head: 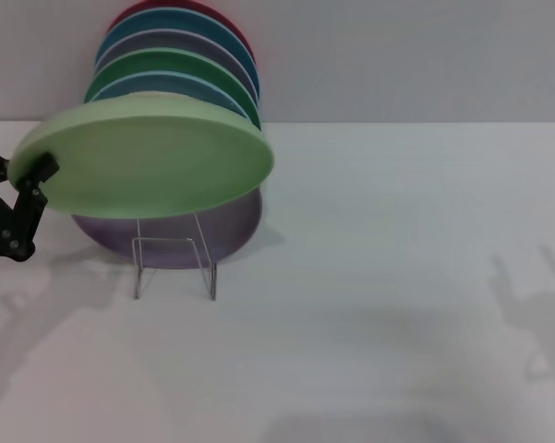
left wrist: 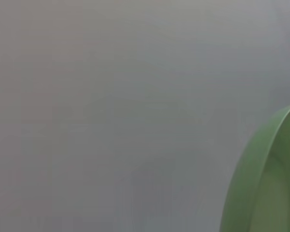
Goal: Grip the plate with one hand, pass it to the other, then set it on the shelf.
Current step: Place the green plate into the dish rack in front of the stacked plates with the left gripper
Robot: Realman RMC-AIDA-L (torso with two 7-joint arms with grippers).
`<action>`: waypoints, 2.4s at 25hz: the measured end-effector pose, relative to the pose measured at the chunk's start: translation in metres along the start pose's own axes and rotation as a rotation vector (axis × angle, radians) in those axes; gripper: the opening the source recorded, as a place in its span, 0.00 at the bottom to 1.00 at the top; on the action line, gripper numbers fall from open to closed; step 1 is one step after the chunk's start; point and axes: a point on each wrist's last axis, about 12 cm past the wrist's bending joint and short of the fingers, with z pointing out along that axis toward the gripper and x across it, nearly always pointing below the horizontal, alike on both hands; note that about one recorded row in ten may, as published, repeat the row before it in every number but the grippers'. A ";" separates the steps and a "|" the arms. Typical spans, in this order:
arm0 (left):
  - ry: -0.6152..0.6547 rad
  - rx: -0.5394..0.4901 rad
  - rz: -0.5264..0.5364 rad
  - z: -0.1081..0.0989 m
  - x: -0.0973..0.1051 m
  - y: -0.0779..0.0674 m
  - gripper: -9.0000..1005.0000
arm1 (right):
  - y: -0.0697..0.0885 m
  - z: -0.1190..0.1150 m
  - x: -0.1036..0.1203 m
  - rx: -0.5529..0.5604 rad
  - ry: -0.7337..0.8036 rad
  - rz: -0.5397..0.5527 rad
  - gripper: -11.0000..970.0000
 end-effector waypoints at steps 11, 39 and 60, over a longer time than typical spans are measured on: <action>0.029 0.025 0.024 0.004 0.004 0.003 0.13 | 0.004 0.000 0.001 -0.021 0.007 0.005 0.70; 0.096 0.049 0.037 0.005 0.014 0.001 0.14 | 0.007 0.000 0.000 -0.031 0.002 0.013 0.70; 0.157 0.088 0.060 0.006 0.025 -0.014 0.15 | 0.009 0.000 0.000 -0.043 0.001 0.018 0.70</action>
